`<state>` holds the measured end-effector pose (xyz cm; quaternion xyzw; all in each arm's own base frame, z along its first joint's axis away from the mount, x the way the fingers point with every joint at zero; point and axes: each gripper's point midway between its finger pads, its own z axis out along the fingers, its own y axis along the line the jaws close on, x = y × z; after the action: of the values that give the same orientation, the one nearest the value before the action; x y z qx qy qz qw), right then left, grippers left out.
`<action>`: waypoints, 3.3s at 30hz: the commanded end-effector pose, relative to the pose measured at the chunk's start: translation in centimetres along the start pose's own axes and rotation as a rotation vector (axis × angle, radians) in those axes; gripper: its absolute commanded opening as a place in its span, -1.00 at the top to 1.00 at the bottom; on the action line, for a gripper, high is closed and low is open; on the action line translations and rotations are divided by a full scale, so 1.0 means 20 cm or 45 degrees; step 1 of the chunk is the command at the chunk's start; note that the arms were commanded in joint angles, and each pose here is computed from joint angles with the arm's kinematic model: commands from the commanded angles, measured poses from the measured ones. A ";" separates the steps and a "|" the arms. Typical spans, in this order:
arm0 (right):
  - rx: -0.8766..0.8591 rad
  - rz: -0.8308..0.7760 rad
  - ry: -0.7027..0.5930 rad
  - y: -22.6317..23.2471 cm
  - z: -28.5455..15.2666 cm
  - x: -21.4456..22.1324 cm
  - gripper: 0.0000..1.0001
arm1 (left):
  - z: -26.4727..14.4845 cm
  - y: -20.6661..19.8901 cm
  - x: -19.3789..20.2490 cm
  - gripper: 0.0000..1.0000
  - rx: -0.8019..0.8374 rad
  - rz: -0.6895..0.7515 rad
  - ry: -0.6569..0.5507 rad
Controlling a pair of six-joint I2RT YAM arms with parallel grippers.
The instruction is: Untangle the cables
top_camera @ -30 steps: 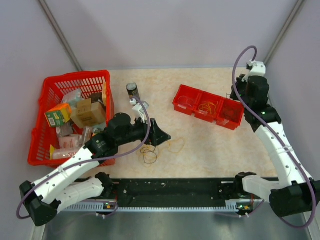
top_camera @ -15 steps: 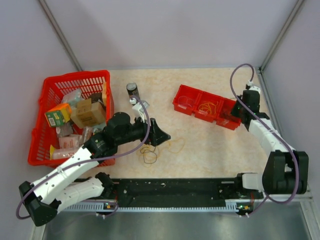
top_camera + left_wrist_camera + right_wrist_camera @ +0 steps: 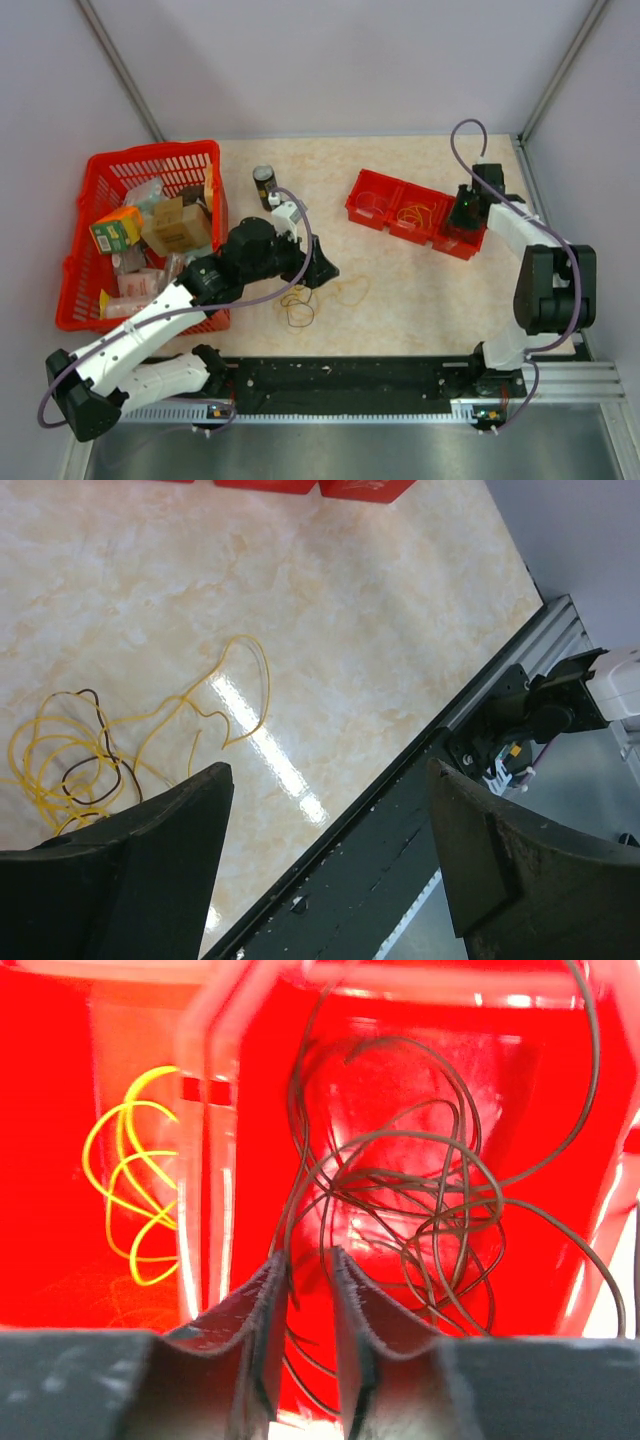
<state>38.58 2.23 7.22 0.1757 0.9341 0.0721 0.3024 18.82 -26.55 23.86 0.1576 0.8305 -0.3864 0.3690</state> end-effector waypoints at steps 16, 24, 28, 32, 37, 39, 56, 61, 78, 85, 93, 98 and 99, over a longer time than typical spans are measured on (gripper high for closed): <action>-0.263 -0.198 -0.231 0.36 -0.64 -0.03 -0.49 | 0.05 0.06 -0.01 -0.69 -0.061 0.051 0.000; -0.147 0.350 -0.399 0.03 -0.59 -0.13 -0.22 | 0.02 0.06 0.05 -0.67 -0.042 0.016 0.017; -0.264 0.584 -0.461 -0.10 -0.56 -0.24 -0.06 | 0.01 0.05 0.06 -0.66 -0.026 0.007 0.017; -0.275 0.686 -0.395 -0.21 -0.45 -0.29 -0.06 | 0.02 0.04 0.07 -0.65 -0.004 -0.006 0.021; -0.151 0.685 -0.398 -0.31 -0.36 -0.33 0.17 | 0.02 0.03 0.07 -0.65 0.003 -0.008 0.018; -0.132 0.680 -0.375 -0.32 -0.33 -0.33 0.18 | 0.02 0.03 0.06 -0.65 0.009 -0.005 0.019; -0.046 0.605 -0.301 -0.39 -0.20 -0.31 0.39 | 0.05 0.00 0.04 -0.63 0.035 0.003 0.032; -0.047 0.599 -0.289 -0.38 -0.19 -0.30 0.49 | 0.04 0.00 0.04 -0.63 0.035 0.005 0.028; 0.031 0.427 -0.369 -0.30 -0.32 -0.37 1.00 | 0.05 0.00 0.04 -0.63 0.041 0.003 0.034; -0.109 0.251 -0.325 -0.05 -0.27 -0.38 1.00 | 0.05 0.00 0.04 -0.63 0.039 0.002 0.030; -0.232 0.330 -0.177 0.05 -0.10 -0.24 1.00 | 0.05 0.00 0.05 -0.63 0.039 0.000 0.037; -0.230 0.360 -0.188 0.00 -0.12 -0.26 0.97 | 0.07 0.01 0.06 -0.63 0.035 0.014 0.059; -0.201 0.297 -0.215 -0.01 -0.15 -0.28 0.82 | 0.08 0.01 0.07 -0.64 0.031 0.013 0.067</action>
<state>40.07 0.72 9.95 0.2876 0.8779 0.1768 0.3396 18.14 -26.67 20.72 0.1667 0.8491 -0.3767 0.3306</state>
